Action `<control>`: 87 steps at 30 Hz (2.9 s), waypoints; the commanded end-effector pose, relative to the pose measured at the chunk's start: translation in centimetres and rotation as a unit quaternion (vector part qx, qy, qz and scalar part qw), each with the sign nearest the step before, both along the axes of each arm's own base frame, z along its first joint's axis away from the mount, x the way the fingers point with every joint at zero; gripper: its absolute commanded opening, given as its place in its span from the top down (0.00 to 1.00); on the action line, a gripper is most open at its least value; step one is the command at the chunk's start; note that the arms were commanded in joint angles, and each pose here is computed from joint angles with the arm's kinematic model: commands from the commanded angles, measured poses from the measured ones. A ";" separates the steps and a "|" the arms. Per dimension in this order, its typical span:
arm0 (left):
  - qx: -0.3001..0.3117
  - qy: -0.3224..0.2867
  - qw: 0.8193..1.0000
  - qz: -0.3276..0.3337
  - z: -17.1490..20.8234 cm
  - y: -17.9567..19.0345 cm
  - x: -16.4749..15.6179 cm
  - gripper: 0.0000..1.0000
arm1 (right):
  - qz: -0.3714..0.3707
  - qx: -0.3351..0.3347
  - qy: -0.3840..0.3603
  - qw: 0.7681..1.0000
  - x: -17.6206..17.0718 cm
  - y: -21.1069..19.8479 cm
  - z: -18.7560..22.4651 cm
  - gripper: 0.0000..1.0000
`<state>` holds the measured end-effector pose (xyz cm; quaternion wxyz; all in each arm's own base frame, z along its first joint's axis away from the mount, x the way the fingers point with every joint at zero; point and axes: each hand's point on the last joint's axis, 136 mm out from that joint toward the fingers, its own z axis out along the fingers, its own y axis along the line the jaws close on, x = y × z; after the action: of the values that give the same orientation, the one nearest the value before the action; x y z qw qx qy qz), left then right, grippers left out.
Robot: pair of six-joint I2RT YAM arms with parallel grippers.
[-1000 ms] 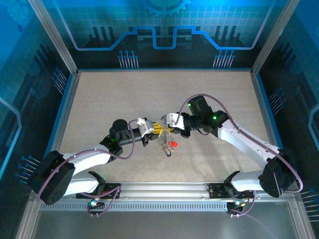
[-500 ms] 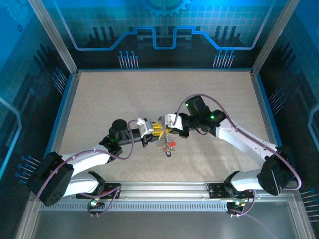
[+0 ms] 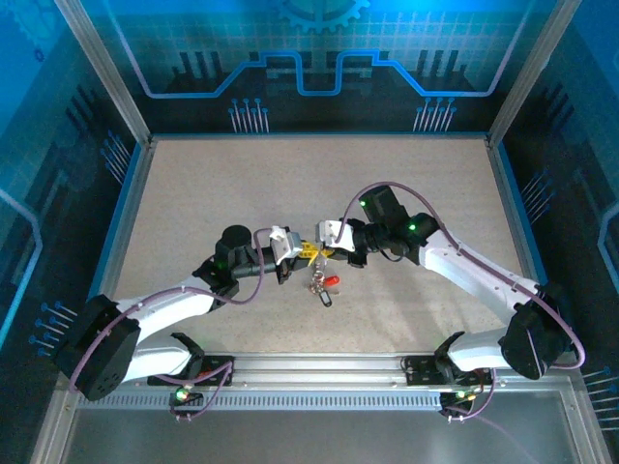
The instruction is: Put the keys on the keyring
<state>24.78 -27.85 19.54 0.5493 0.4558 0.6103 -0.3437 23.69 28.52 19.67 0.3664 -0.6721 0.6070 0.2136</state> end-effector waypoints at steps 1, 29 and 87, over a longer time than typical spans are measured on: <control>0.012 -0.003 1.000 0.022 0.7 0.1 0.9 0.94 | 0.027 0.059 -0.010 0.998 -0.9 1.1 3.3 0.97; 0.033 0.004 0.999 -0.002 0.0 -0.9 0.9 0.94 | 0.042 0.067 0.001 0.997 -1.0 1.6 3.7 1.00; -0.117 -0.051 0.991 -0.029 5.1 0.0 -0.9 1.00 | -0.006 0.075 0.050 0.996 -0.6 -0.2 2.0 0.81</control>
<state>24.30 -27.80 22.71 0.5957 0.4199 0.5605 -0.3933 23.47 28.26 20.70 0.3763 -0.6305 0.6210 0.2741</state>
